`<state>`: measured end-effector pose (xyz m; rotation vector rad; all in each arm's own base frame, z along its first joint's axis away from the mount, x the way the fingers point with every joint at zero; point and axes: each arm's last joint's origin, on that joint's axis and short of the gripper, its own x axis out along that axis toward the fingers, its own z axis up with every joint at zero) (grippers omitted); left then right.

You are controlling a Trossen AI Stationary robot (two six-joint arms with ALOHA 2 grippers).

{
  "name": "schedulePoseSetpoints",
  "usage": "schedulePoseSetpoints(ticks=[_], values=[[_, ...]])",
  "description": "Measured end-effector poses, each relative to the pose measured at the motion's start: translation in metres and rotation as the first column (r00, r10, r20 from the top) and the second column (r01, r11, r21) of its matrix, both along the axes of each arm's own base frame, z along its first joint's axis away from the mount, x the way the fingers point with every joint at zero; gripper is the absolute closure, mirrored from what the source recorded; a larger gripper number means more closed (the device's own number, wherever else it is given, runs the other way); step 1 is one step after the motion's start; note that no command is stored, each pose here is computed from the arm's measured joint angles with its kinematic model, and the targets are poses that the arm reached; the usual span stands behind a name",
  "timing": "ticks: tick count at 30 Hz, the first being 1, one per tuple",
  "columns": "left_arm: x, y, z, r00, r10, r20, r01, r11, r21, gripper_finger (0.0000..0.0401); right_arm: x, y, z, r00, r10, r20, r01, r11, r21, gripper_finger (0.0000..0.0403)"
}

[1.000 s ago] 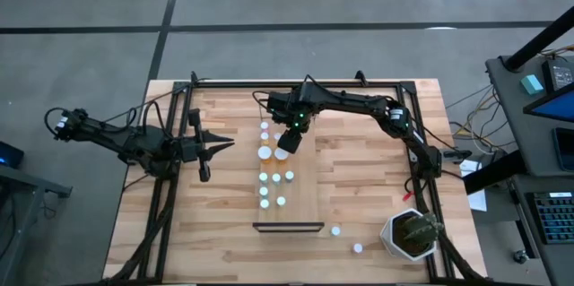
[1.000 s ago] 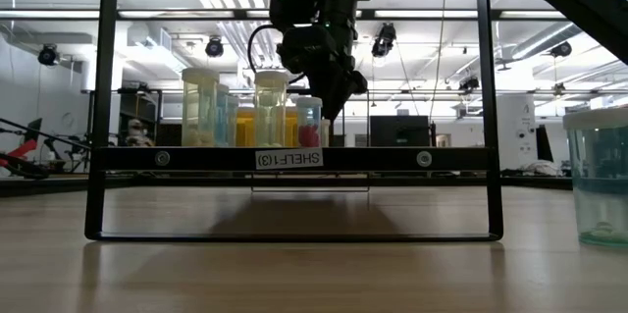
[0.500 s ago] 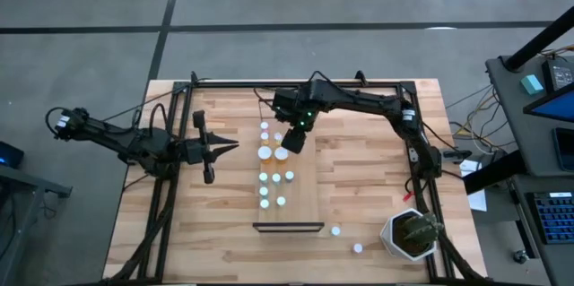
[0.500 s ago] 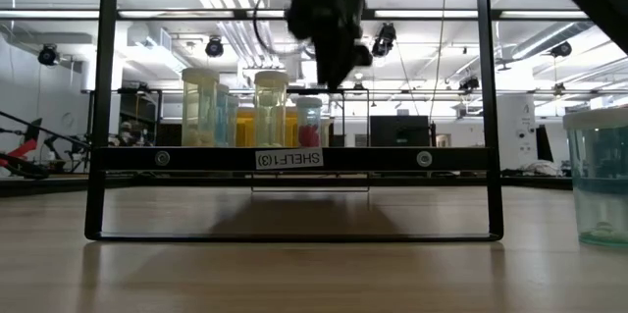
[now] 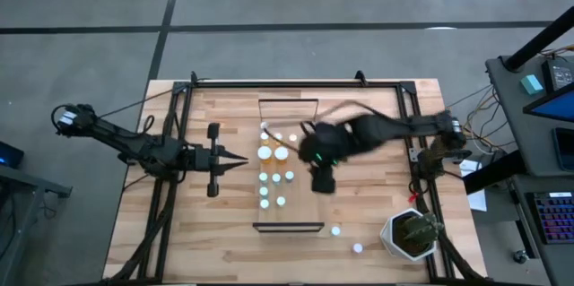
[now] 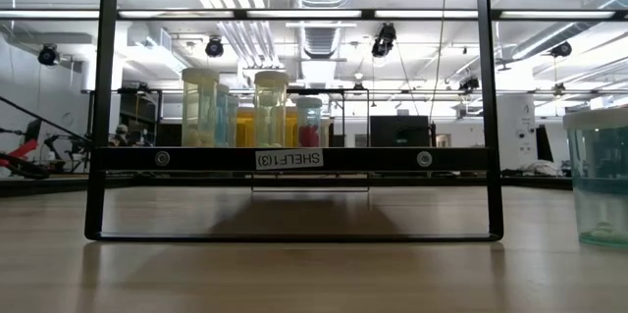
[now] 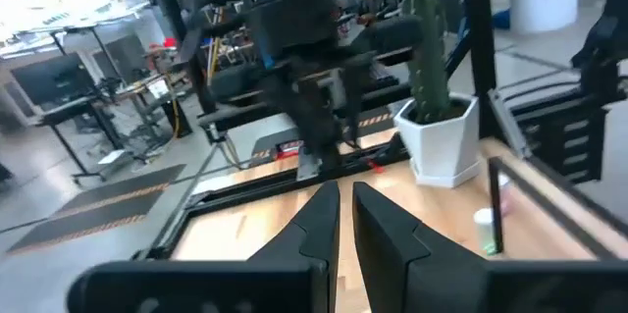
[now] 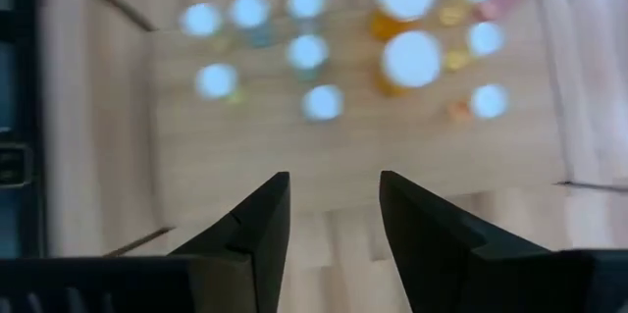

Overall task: Pick and place medicine bottles onto shelf by color
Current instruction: Put the green pill bottle on the shelf

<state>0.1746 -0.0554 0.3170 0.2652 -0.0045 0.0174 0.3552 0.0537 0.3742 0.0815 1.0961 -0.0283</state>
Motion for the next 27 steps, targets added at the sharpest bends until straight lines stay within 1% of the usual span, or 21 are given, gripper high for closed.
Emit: schedulePoseSetpoints(ticks=[2, 6, 9, 12, 15, 17, 22, 27], values=[[-0.001, -0.002, 0.001, 1.0, -0.012, 0.006, 0.012, 1.0, -0.026, 0.0386, -0.015, 0.021, -0.001, 1.0, 0.006, 0.029, -0.006, 1.0, 0.0, 0.0257], [-0.003, -0.005, 0.003, 0.999, -0.029, 0.025, 0.03, 0.999, -0.037, 0.0386, -0.046, 0.057, -0.011, 0.997, 0.032, 0.073, -0.032, 0.999, -0.01, 0.0263], [-0.003, -0.005, 0.004, 0.999, -0.029, 0.037, 0.031, 0.999, -0.041, 0.0386, -0.07, 0.078, -0.022, 0.995, 0.03, 0.095, -0.027, 0.999, -0.027, 0.0266], [-0.004, -0.004, 0.004, 0.999, -0.029, 0.037, 0.031, 0.999, -0.041, 0.0386, -0.088, 0.094, -0.036, 0.993, 0.068, 0.092, -0.067, 0.998, -0.014, 0.0268], [-0.004, -0.004, 0.006, 0.998, -0.029, 0.052, 0.031, 0.998, -0.046, 0.0386, -0.097, 0.104, -0.048, 0.993, 0.06, 0.101, -0.063, 0.998, 0.025, 0.0263], [-0.004, -0.004, 0.006, 0.998, -0.029, 0.051, 0.031, 0.998, -0.046, 0.0386, -0.1, 0.108, -0.055, 0.995, 0.058, 0.081, -0.06, 0.998, 0.029, 0.0254], [-0.004, -0.004, 0.005, 0.998, -0.028, 0.049, 0.03, 0.999, -0.045, 0.0386, -0.107, 0.116, -0.075, 0.996, 0.087, 0.031, -0.087, 0.996, 0.006, 0.0215], [-0.003, -0.004, 0.005, 0.998, -0.027, 0.051, 0.029, 0.999, -0.046, 0.0386, -0.109, 0.122, -0.097, 0.996, 0.078, 0.039, -0.079, 0.997, 0.026, 0.0174]])
